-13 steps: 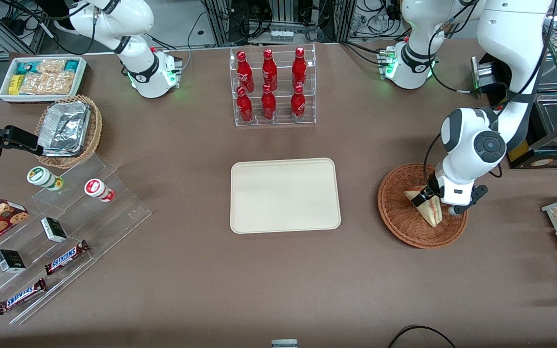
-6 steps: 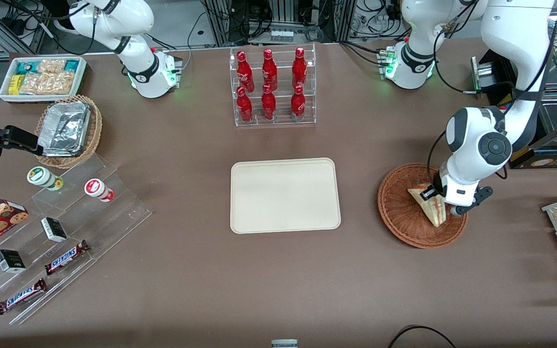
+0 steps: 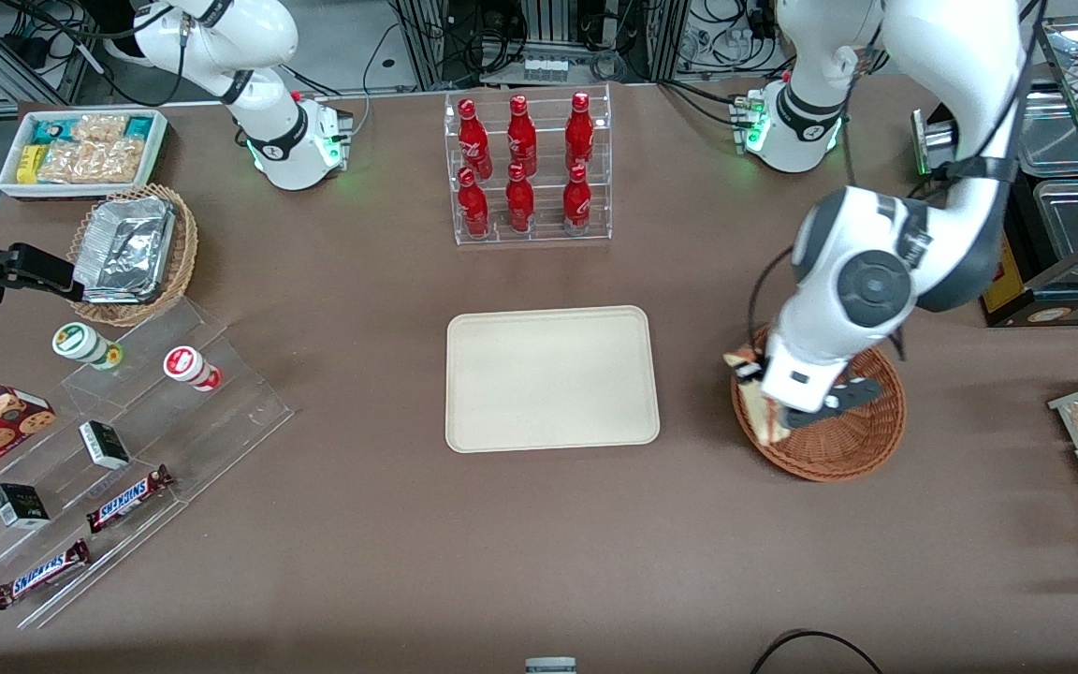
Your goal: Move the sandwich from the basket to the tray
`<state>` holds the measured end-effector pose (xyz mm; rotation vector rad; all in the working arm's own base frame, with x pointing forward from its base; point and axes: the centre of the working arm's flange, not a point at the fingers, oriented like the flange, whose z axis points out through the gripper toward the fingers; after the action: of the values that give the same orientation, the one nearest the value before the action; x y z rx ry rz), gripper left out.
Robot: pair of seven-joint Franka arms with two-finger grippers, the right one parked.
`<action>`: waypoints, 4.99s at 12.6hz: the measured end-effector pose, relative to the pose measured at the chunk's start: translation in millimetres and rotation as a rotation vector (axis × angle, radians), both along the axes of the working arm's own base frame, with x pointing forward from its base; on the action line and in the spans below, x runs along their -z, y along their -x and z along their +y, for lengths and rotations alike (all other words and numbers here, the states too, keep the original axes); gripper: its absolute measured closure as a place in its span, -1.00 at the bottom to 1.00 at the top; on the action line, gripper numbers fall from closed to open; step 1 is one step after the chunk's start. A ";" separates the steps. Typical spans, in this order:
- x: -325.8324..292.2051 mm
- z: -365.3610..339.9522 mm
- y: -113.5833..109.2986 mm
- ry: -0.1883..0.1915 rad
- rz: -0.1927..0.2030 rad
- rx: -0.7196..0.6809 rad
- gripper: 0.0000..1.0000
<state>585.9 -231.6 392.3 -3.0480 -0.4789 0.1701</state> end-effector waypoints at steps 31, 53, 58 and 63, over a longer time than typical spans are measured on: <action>153.0 -284.0 69.4 -0.019 -0.060 0.028 0.50; -61.5 -76.4 -23.6 -0.028 -0.021 0.001 -1.00; -91.9 41.5 -50.9 -0.010 -0.005 0.087 -1.00; -138.4 125.2 -27.5 0.051 0.010 0.135 -1.00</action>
<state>613.4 -106.4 530.7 -3.1137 -0.2709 0.1935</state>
